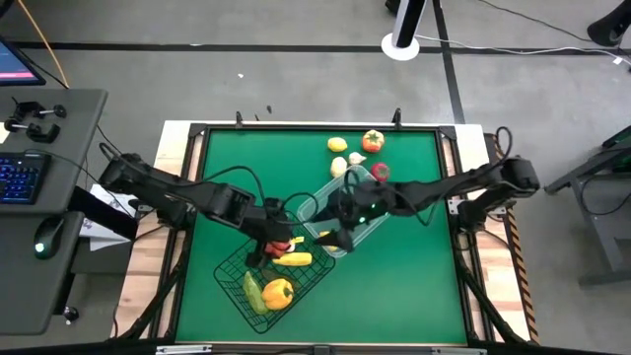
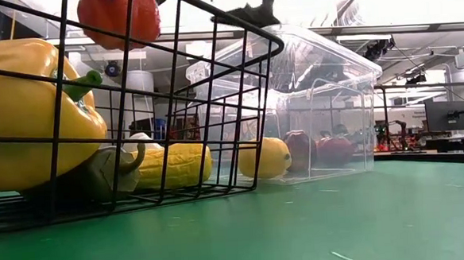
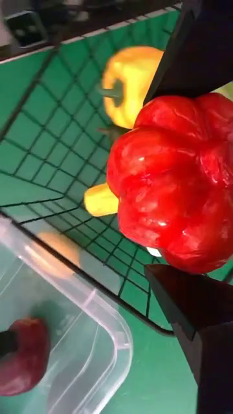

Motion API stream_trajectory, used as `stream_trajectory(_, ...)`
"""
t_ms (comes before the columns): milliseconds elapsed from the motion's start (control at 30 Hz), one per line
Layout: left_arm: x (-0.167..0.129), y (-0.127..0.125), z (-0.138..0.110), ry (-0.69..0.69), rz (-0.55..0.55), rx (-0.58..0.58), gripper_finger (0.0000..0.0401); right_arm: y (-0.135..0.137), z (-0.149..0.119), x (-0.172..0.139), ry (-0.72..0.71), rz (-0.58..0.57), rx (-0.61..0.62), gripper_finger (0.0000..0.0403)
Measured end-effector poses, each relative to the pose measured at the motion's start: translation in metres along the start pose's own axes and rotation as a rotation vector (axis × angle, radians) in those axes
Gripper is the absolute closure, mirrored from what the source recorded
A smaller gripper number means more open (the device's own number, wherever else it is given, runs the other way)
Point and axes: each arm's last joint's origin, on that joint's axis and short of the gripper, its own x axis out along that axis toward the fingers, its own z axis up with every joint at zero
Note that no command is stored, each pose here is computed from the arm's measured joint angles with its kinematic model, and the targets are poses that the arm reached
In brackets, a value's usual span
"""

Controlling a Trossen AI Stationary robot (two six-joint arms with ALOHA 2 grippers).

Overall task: Sort produce into baskets
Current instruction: Put the pumpkin into the wire basket

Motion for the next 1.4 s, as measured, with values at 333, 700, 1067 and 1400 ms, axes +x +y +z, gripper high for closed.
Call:
stream_trajectory(333,-0.001,-0.015,0.002,-0.045,0.066,0.06,0.0026,0.07,0.0,0.046,-0.153,0.169,0.124,0.0036)
stream_trajectory(700,-0.004,-0.038,0.007,-0.136,0.099,0.08,0.0026,0.101,0.005,0.075,-0.179,0.155,0.034,0.0036)
stream_trajectory(1067,-0.005,-0.051,0.003,-0.135,0.135,0.082,0.0026,0.089,-0.007,0.077,-0.071,-0.056,0.076,0.0036)
stream_trajectory(1400,-0.015,-0.053,0.012,-0.237,0.146,0.058,0.0026,0.079,-0.012,0.08,-0.026,-0.1,0.069,0.0036)
